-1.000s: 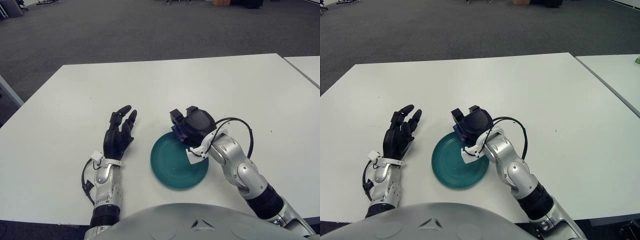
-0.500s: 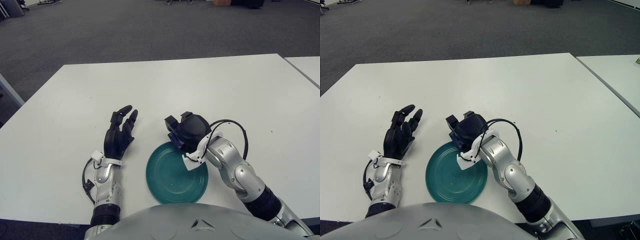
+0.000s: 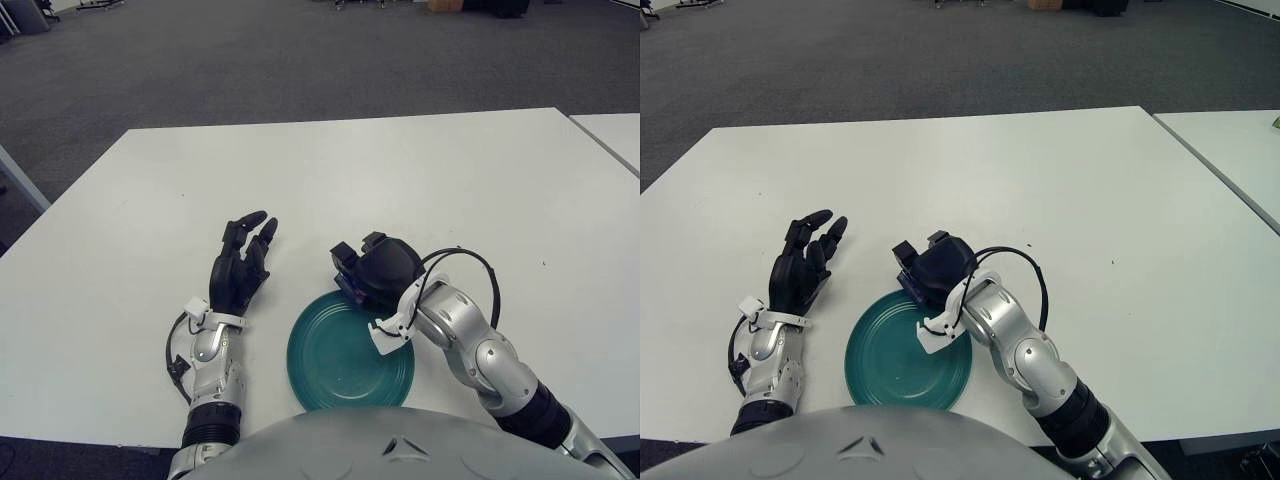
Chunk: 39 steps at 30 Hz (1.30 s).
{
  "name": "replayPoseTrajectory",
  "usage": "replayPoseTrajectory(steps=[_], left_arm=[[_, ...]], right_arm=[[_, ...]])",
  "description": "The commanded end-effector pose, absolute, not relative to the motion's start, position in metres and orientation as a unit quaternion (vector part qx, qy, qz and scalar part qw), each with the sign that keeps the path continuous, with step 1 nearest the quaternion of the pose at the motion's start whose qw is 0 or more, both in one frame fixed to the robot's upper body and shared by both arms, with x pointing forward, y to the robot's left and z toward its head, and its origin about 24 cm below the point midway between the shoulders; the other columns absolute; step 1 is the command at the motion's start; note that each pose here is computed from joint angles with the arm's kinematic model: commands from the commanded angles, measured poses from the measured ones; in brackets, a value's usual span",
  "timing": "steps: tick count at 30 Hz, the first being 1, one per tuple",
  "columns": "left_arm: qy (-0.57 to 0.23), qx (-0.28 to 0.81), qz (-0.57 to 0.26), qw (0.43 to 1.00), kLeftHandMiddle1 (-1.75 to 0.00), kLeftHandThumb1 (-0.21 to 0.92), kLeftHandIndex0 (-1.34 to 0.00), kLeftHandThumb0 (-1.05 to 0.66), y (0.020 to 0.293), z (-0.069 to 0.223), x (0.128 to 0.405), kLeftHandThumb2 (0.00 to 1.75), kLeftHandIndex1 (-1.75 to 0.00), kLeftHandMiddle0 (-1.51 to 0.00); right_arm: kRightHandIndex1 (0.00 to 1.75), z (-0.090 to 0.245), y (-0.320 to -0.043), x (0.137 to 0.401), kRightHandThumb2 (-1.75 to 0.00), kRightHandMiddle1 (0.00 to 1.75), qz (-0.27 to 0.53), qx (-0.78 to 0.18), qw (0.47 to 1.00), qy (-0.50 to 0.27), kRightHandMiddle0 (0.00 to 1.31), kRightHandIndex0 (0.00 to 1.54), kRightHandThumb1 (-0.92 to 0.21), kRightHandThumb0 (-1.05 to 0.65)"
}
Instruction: Put the gum into the plate.
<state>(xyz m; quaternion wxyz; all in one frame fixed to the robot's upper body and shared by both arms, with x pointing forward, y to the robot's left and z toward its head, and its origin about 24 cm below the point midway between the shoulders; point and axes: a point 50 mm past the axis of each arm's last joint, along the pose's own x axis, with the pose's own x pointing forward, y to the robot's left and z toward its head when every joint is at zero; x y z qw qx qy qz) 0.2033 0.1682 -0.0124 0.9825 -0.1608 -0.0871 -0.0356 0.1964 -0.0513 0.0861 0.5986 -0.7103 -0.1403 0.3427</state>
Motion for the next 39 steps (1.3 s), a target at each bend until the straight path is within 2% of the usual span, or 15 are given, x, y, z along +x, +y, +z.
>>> replayPoseTrajectory(steps=[1,5,8,12,31,39], left_arm=[[-0.044,-0.173,-0.026,0.984,-0.69,0.92,-0.06,-0.81,0.1635,-0.0341,0.1879,0.61,-1.33,-0.23],[-0.047,-0.17,-0.03,0.984,-0.76,0.92,-0.06,-0.82,0.163,-0.0349,0.188,0.61,-1.35,-0.2],[-0.033,-0.167,-0.031,0.985,-0.78,0.92,-0.06,-0.83,0.1708,-0.0412,0.1899,0.6,-1.36,-0.17],[-0.035,-0.162,-0.039,0.985,-0.78,0.92,-0.05,-0.84,0.1669,-0.0402,0.1894,0.59,-1.35,-0.15],[-0.036,-0.15,-0.05,0.987,-0.81,0.92,-0.06,-0.91,0.1679,-0.0398,0.1888,0.56,-1.33,-0.11],[-0.054,-0.153,-0.055,0.985,-0.84,0.92,-0.08,-0.92,0.163,-0.0365,0.1887,0.55,-1.36,-0.14]], right_arm=[[0.21,0.09,-0.0519,0.1975,-0.79,0.82,0.327,-0.715,0.599,-0.153,0.0,0.41,-0.92,-0.77],[0.17,0.0884,-0.0521,0.1982,-0.8,0.77,0.323,-0.716,0.6,-0.151,0.0,0.41,-0.92,-0.79],[0.15,0.0863,-0.0525,0.1987,-0.8,0.74,0.321,-0.717,0.6,-0.15,0.0,0.4,-0.92,-0.79],[0.13,0.085,-0.0531,0.1991,-0.8,0.73,0.318,-0.717,0.603,-0.149,0.0,0.4,-0.92,-0.8],[0.07,0.0826,-0.0545,0.2006,-0.8,0.75,0.306,-0.719,0.606,-0.149,0.0,0.41,-0.92,-0.79],[0.06,0.0827,-0.0547,0.2007,-0.8,0.74,0.305,-0.716,0.61,-0.148,0.0,0.41,-0.92,-0.79]])
